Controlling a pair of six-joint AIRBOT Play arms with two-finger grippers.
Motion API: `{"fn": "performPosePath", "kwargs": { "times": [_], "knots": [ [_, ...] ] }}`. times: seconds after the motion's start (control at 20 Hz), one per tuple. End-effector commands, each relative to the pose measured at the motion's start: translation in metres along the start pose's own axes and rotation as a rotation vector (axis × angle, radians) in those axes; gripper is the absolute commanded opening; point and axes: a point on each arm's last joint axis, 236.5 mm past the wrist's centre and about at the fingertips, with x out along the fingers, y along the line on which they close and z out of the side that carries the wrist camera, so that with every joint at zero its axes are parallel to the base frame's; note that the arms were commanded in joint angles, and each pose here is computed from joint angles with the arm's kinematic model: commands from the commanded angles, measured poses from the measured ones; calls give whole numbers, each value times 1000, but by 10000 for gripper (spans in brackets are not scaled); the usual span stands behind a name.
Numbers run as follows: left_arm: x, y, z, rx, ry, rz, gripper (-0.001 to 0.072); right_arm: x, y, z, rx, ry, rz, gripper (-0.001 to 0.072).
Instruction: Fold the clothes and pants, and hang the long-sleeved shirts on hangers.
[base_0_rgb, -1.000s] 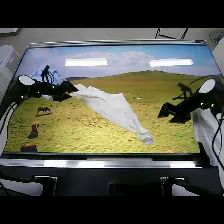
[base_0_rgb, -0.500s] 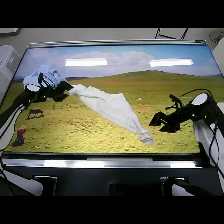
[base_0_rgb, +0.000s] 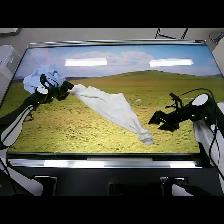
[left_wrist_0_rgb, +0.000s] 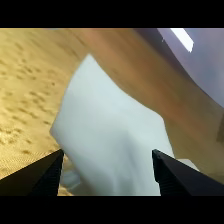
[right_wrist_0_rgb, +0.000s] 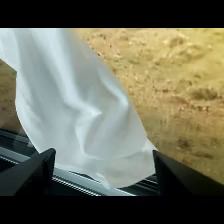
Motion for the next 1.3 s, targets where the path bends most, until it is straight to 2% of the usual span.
{"fn": "performPosePath", "kwargs": {
  "times": [0.0, 0.05, 0.15, 0.2, 0.4, 0.65, 0.7, 0.75, 0.8, 0.85, 0.95, 1.05, 1.25],
  "knots": [
    [8, -9, 6, 17, -83, 0, 542, 0, 1, -1, -2, 2, 2, 704],
    [10, -7, 4, 1, -81, 3, 331, 0, 0, -1, -3, 2, 0, 705],
    [13, -4, 2, -21, -74, 8, 57, 2, -1, -2, -20, 8, -11, 715],
    [12, -4, 2, -21, -71, 6, 23, 8, 0, -6, -42, 26, -25, 716],
    [4, -11, 3, 14, -54, -7, 21, 45, -2, -15, -85, 27, -71, 720],
    [-5, -16, -1, 29, -9, -20, 21, 76, 0, -33, 9, 108, 5, 710],
    [-6, -17, -3, 35, 3, -23, 21, 81, 2, -38, 33, 131, 29, 650],
    [-8, -20, -4, 53, 11, -28, 21, 84, 4, -42, 49, 156, 49, 509],
    [-11, -23, -5, 69, 17, -34, 21, 85, 7, -45, 50, 170, 60, 258],
    [-15, -28, -5, 86, 24, -43, 21, 83, 8, -46, 48, 174, 62, 41],
    [-30, -44, 0, 122, 20, -72, 21, 70, 12, -34, 4, 134, 47, 38],
    [-64, -76, 22, 249, -50, -123, 20, 36, 17, 0, -84, 13, -31, 38],
    [-210, -165, 103, 377, -354, -265, 19, -128, 48, 94, -226, -466, -307, 38]
  ]
}}
